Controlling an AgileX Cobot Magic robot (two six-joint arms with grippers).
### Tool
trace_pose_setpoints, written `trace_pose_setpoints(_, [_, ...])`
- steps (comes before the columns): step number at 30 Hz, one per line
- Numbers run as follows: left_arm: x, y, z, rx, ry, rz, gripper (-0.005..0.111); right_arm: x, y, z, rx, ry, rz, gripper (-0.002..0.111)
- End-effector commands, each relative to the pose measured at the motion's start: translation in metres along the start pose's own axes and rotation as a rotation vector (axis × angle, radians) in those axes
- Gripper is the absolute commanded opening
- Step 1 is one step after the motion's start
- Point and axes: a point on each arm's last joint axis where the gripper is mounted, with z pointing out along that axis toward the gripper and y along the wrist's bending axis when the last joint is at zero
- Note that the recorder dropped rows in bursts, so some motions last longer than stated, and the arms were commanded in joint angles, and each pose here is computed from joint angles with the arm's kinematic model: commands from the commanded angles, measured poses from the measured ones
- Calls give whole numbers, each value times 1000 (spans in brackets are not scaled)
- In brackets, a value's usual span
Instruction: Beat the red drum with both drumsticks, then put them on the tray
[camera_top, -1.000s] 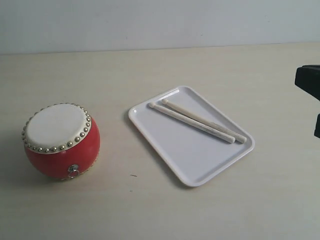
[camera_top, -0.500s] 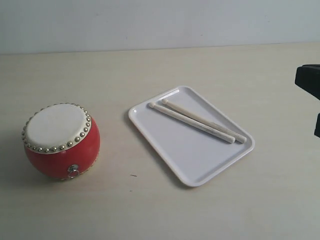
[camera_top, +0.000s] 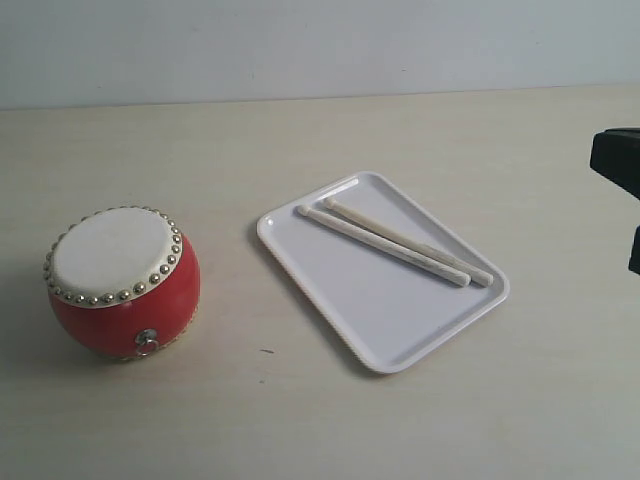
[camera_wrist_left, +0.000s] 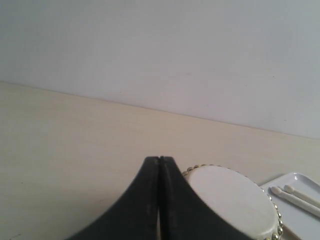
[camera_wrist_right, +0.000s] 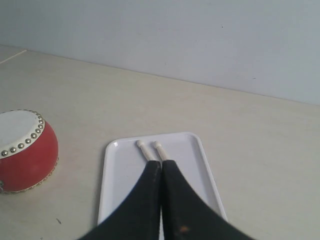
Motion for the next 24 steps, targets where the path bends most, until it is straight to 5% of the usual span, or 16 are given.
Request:
trace_pose_setpoints(1, [0, 0, 0, 0, -6, 2, 0, 0, -1, -1, 5, -12, -8, 0])
trace_pose_setpoints(16, [0, 0, 0, 0, -6, 5, 0, -1, -3, -7, 32, -32, -160, 0])
trace_pose_setpoints(24, [0, 0, 0, 0, -6, 5, 0, -6, -23, -53, 306, -208, -74, 0])
